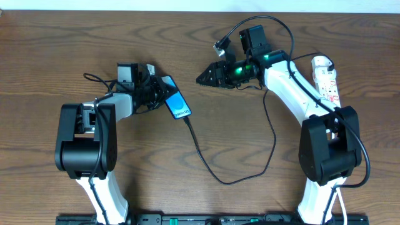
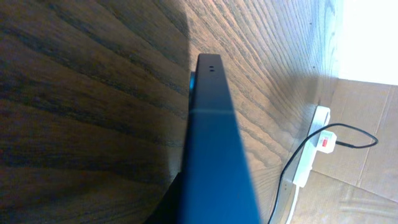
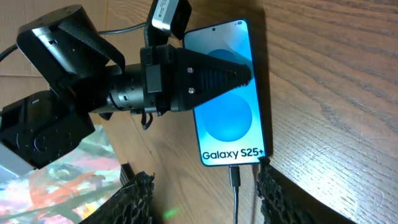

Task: Plug charger to phone and switch on socket
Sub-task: 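Lower the phone flat onto the table with the left gripper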

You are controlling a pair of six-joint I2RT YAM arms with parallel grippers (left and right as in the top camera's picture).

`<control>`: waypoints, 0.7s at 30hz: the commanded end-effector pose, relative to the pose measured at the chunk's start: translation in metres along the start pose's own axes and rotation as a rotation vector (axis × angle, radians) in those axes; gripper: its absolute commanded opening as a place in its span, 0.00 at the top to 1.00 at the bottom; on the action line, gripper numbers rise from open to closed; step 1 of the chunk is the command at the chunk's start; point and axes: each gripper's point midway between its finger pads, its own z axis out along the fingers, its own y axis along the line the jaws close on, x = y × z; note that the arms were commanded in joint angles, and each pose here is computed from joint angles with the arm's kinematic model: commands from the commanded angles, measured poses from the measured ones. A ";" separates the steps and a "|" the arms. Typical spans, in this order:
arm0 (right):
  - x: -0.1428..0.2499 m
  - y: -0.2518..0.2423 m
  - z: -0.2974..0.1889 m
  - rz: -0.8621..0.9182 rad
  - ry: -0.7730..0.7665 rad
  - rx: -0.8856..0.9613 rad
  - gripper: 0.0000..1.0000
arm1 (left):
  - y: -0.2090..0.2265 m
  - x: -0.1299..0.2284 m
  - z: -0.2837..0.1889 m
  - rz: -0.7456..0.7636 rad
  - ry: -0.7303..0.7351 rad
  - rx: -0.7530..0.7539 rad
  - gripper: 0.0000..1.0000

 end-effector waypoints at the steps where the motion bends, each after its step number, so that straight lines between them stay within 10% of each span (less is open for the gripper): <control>1: -0.004 0.007 -0.004 -0.033 -0.010 -0.006 0.48 | -0.003 -0.002 0.000 -0.001 0.002 0.011 0.85; 21: -0.004 0.007 -0.004 -0.033 -0.010 -0.006 0.47 | 0.003 0.004 0.000 -0.091 0.024 -0.013 0.69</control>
